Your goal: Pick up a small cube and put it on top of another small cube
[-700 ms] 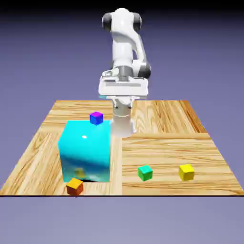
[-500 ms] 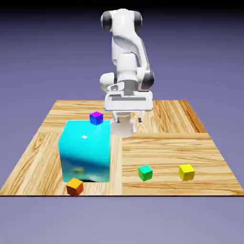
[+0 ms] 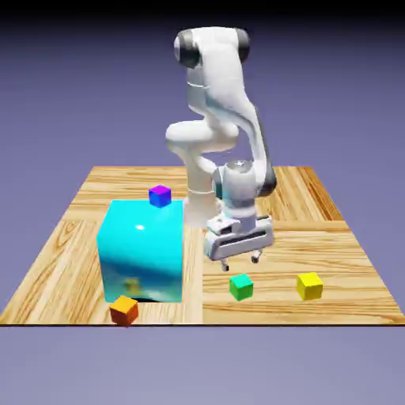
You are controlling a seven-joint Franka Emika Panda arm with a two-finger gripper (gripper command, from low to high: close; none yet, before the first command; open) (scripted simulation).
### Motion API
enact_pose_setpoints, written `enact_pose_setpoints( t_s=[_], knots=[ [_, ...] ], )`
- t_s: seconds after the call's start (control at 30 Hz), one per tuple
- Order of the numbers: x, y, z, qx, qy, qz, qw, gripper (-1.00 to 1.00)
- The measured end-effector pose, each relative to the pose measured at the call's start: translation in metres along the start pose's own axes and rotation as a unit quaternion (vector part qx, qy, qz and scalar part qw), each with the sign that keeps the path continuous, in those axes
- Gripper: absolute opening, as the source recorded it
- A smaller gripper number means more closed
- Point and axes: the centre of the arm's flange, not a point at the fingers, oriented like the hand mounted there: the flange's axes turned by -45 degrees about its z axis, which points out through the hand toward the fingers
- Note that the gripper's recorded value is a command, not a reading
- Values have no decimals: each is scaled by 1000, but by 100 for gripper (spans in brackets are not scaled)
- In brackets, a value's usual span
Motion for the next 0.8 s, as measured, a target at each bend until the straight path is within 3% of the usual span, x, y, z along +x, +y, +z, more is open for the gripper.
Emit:
enact_pose_setpoints(
  t_s=[0.2, 0.23, 0.57, 0.8],
  knots=[
    [-1, 0, 64, 0, 0, 0, 1000, 0],
    [-2, 0, 70, 0, 0, 0, 1000, -100],
    [11, -10, -9, 0, -8, -54, 999, -100],
    [28, 166, -39, 1, -18, 19, 1000, -100]
  ],
)
